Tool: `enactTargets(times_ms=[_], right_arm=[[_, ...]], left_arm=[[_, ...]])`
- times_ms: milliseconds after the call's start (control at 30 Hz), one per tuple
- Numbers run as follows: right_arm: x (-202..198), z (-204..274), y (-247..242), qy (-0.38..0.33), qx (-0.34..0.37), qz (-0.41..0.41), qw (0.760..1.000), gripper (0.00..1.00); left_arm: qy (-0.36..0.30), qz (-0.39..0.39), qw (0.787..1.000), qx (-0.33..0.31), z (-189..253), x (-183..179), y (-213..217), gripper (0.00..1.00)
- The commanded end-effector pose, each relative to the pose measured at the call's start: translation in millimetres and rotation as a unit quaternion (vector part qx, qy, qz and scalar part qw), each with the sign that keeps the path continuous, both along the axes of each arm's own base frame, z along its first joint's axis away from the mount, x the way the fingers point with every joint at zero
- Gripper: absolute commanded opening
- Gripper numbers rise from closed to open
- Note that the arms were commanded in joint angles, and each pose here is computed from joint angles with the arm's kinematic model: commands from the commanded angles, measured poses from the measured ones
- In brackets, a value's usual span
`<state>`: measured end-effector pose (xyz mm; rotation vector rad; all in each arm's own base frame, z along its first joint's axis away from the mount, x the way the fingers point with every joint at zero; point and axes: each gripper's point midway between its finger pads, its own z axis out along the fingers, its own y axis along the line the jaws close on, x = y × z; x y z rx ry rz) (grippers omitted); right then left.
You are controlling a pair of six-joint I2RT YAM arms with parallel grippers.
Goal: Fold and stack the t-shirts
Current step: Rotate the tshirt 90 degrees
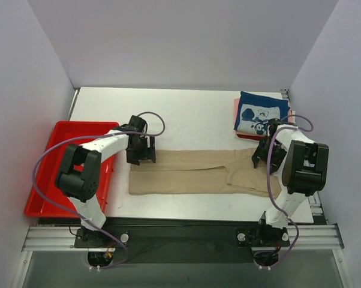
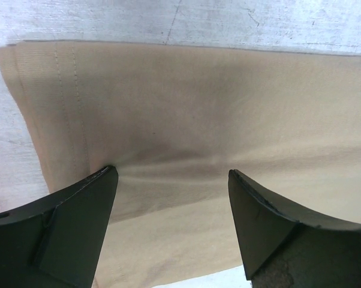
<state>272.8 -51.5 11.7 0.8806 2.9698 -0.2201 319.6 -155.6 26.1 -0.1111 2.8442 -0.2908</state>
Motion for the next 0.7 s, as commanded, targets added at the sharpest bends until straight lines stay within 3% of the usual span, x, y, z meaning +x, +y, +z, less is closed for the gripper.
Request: enactTargets(times_ms=[0,200,367,533,667], right_arm=[[0.9,17.5,-12.3,-0.005,-0.035,0.005,0.999,0.61],[10.8,53.3,5.0,-0.053,-0.011,0.007,0.999,0.61],[19.4,64.9,17.3,-0.077,0.004,0.005,0.997,0.61],[25.5,41.6,26.0,-0.04,0.002,0.027,0.999,0.61],[30.6,22.0,27.8,-0.017,-0.005,0.035,0.999,0.61]], left_arm=[[-0.019,-0.011,0.999,0.039,14.3,-0.9,16.2,0.86],[-0.049,-0.04,0.998,-0.005,56.5,1.3,-11.5,0.86],[-0.083,-0.061,0.993,-0.05,67.2,13.9,-39.0,0.86],[-0.077,-0.089,0.986,-0.116,40.6,29.5,-78.6,0.86],[-0.049,-0.086,0.991,-0.088,5.2,24.9,-73.4,0.86]])
